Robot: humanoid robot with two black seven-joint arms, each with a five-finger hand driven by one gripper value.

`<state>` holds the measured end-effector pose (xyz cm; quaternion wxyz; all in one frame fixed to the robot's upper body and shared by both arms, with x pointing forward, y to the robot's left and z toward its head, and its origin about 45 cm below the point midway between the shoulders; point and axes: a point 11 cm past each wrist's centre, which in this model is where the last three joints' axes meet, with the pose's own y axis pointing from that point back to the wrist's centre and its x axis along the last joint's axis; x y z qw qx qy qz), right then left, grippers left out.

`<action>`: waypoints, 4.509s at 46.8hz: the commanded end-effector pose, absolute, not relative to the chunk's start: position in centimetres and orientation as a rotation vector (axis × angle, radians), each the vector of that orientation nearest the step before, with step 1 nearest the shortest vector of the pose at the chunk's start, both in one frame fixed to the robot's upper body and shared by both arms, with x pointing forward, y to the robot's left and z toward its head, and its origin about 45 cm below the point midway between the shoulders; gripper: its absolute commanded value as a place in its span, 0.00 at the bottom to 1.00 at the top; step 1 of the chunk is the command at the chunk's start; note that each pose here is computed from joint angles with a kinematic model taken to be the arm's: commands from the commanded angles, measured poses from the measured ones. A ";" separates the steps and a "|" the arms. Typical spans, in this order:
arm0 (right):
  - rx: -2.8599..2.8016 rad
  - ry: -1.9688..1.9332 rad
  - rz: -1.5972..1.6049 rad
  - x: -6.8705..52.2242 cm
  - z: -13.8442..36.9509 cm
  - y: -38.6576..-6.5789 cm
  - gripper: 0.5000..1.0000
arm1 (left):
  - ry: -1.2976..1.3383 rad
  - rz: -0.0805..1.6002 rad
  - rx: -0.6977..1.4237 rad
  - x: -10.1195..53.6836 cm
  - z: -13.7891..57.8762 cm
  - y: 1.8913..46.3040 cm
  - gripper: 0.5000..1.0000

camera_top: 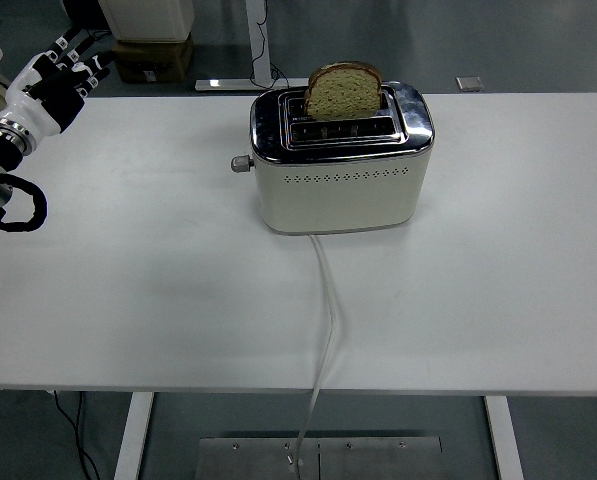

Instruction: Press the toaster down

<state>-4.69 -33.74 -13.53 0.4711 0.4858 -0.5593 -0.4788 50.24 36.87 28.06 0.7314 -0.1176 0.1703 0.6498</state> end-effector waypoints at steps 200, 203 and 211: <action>1.191 -1.370 -1.171 -4.5 -13.5 -33.8 1.00 | -0.319 0.549 0.951 45.2 32.3 23.7 1.00; 1.193 -1.370 -1.171 -4.5 -13.5 -33.8 1.00 | -0.318 0.543 0.961 45.3 32.0 23.5 1.00; 1.191 -1.370 -1.171 -4.5 -13.5 -33.8 1.00 | -0.322 0.527 0.974 45.4 31.5 23.0 1.00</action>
